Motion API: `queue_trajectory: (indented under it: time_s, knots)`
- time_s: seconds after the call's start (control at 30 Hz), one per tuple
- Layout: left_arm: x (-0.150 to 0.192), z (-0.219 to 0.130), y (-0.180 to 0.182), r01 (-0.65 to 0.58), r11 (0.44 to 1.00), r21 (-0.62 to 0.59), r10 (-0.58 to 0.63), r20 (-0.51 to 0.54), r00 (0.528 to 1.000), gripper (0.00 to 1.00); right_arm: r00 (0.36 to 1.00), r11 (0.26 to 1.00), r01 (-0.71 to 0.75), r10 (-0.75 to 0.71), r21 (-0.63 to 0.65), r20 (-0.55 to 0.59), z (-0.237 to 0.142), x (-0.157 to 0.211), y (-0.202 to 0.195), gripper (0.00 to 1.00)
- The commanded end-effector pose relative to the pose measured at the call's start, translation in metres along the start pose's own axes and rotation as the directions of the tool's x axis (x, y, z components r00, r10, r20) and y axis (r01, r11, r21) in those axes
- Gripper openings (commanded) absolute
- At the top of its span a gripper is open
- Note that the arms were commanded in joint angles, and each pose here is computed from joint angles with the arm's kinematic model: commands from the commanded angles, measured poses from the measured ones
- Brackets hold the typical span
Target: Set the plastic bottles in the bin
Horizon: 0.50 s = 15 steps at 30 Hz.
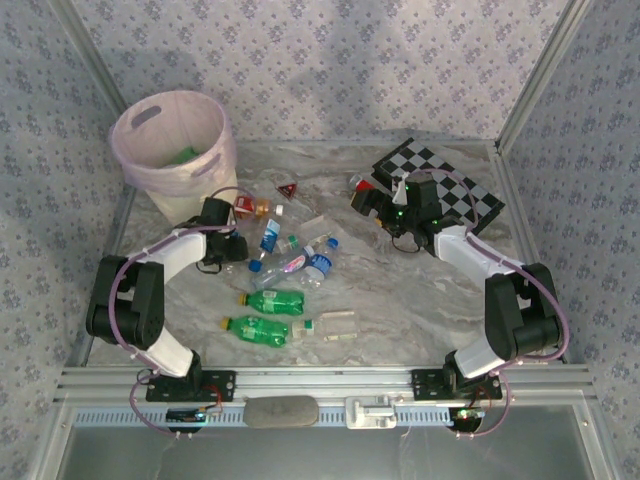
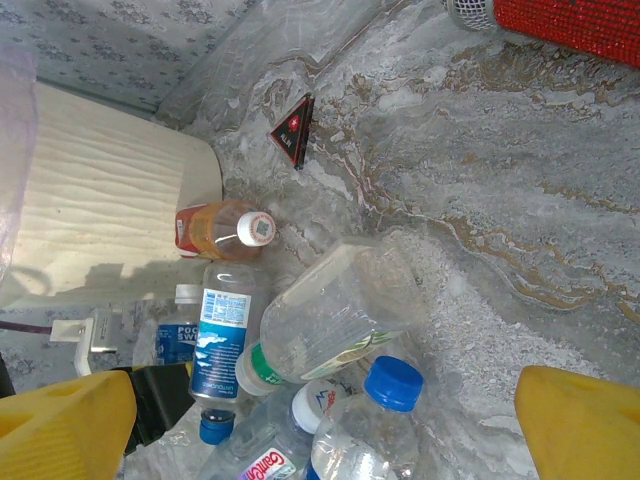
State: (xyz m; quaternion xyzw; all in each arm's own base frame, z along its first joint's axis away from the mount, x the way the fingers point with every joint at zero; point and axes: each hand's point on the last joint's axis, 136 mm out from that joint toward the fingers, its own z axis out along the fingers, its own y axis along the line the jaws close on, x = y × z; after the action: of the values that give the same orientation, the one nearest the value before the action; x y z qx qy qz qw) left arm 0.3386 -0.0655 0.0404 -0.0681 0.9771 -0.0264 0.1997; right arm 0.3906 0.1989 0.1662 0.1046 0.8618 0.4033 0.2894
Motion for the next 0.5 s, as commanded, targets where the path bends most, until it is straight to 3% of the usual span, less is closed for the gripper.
queue_trajectory:
  time_s: [0.0,0.27,0.47]
  knots:
    - [-0.006,-0.004,-0.005,-0.004,1.0,0.022,0.004,0.01,1.0,0.6,1.0,1.0,0.003,-0.003,-0.001,0.006,0.002,-0.005,0.006,0.99]
    - [-0.017,-0.029,-0.013,-0.021,0.999,0.043,0.018,0.082,0.996,0.56,1.0,1.0,0.0,0.0,-0.002,0.006,0.002,-0.004,0.006,0.99]
    - [-0.032,-0.07,-0.042,-0.09,0.989,0.12,0.065,0.196,0.978,0.55,1.0,1.0,-0.001,0.001,-0.01,0.007,0.004,-0.004,0.008,0.99]
